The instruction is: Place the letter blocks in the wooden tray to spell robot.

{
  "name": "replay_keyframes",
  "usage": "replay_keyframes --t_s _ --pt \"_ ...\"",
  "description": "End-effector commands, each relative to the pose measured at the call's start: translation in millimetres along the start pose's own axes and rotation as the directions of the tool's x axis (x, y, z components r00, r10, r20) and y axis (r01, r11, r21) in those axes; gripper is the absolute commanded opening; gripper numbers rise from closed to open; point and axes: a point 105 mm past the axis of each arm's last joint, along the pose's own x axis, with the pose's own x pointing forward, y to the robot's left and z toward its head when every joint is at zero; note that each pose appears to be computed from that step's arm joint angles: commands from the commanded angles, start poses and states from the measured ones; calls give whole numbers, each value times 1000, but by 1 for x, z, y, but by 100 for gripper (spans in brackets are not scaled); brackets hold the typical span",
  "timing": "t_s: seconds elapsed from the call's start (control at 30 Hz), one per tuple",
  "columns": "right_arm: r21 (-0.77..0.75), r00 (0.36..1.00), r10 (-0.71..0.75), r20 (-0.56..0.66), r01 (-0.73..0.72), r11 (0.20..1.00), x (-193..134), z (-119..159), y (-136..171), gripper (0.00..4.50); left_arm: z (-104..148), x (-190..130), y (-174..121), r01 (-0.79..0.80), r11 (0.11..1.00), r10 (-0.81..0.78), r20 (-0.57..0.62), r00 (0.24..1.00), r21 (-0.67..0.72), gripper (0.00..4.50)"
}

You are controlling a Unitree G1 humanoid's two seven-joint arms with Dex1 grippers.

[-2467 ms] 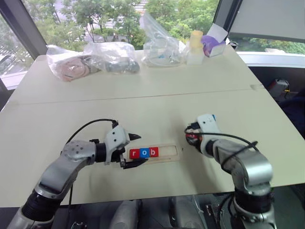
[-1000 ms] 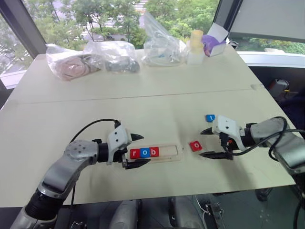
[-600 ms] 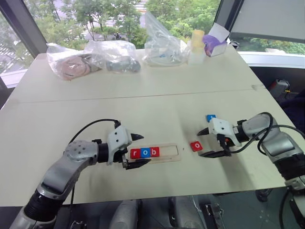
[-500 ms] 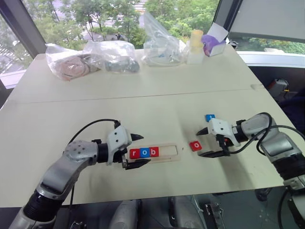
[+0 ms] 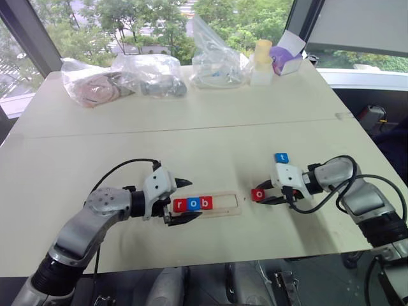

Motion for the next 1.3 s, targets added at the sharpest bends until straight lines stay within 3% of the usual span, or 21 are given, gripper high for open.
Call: replay_keyframes --t_s 0.03,0.27,0.53,1.17,1.3 --pt "-6 998 -16 54 17 1000 0 28 -1 114 11 -4 -1 -4 999 3 27 1000 40 450" --pt "-31 997 23 69 -21 999 23 66 11 114 13 -1 -1 3 999 -4 32 999 40 450" --pt "-64 999 33 42 -31 997 47 69 18 114 13 -1 -1 -3 999 2 35 999 37 450" --pt "-63 997 42 59 -38 997 58 79 21 114 13 -1 -4 -4 1000 3 35 999 31 450" --pt "-64 997 45 57 -42 997 59 79 21 309 13 -1 -4 -5 1000 4 35 999 30 450"
